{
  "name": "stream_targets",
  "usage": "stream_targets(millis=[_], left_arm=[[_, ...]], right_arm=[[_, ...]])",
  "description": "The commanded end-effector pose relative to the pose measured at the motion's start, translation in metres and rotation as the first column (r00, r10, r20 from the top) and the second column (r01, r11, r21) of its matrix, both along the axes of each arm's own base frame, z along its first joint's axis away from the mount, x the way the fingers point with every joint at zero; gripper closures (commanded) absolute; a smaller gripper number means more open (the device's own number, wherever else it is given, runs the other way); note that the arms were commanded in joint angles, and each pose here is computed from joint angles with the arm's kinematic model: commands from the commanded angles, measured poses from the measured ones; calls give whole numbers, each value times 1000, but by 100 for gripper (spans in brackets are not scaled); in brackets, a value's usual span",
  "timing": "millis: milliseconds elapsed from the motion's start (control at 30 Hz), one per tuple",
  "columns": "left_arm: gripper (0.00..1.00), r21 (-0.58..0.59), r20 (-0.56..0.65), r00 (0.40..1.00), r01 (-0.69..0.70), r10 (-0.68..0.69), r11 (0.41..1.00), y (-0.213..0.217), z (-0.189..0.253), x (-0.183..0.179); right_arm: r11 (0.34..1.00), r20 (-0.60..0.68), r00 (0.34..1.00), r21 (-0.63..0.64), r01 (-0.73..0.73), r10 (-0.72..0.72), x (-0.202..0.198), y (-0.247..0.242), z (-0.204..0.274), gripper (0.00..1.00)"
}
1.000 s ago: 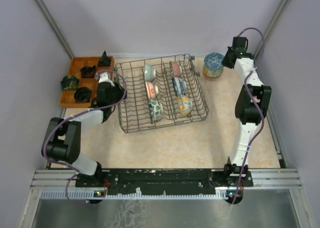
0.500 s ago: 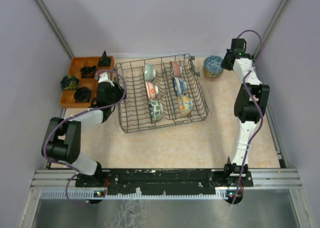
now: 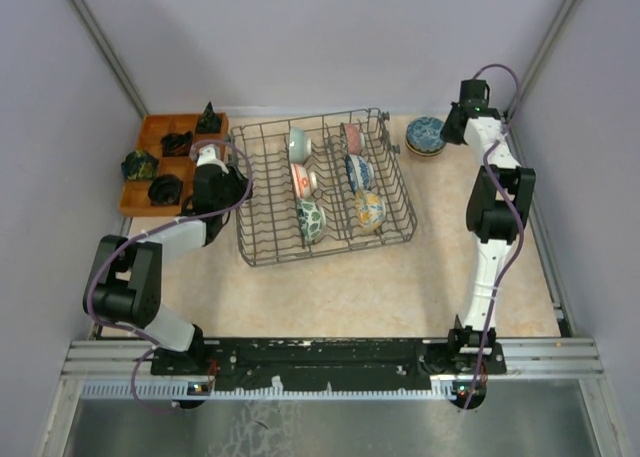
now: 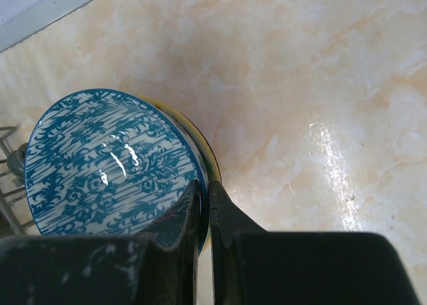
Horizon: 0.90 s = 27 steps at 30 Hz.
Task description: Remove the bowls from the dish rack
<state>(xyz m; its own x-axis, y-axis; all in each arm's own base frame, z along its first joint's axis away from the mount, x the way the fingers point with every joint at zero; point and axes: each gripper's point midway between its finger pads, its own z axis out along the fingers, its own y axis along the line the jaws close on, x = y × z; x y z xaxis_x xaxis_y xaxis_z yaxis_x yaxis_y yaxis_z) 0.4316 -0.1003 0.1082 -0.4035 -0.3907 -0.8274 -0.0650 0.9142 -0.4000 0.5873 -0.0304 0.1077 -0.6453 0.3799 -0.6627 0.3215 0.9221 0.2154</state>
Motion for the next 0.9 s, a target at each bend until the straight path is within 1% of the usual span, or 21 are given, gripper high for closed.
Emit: stream_targets(millis=[0, 133, 200, 300, 400, 500, 767, 867], left_arm=[[48, -67, 61, 993, 104, -100, 992, -30, 22, 7], [48, -67, 62, 993, 103, -99, 992, -30, 22, 7], [48, -67, 61, 993, 104, -99, 992, -30, 21, 7], [48, -67, 60, 993, 105, -101, 992, -30, 21, 7], [49, -66, 61, 993, 102, -98, 993, -29, 22, 7], [49, -67, 63, 993, 101, -97, 993, -29, 23, 7], [49, -70, 64, 994, 98, -94, 993, -29, 23, 7], [49, -69, 62, 994, 98, -94, 993, -29, 23, 8]], right_arm=[[1000, 121, 993, -8, -8, 9, 20, 4, 44, 100], [1000, 115, 993, -11, -14, 16, 20, 7, 43, 99], [1000, 114, 993, -15, -16, 18, 20, 7, 43, 94], [1000, 113, 993, -19, -18, 20, 20, 9, 43, 90], [1000, 111, 994, -22, -20, 23, 19, 10, 43, 82], [1000, 111, 994, -21, -20, 22, 19, 10, 45, 76], [999, 122, 992, -34, -9, 13, 11, 8, 55, 72], [999, 132, 991, -45, 4, 2, 4, 5, 62, 68]])
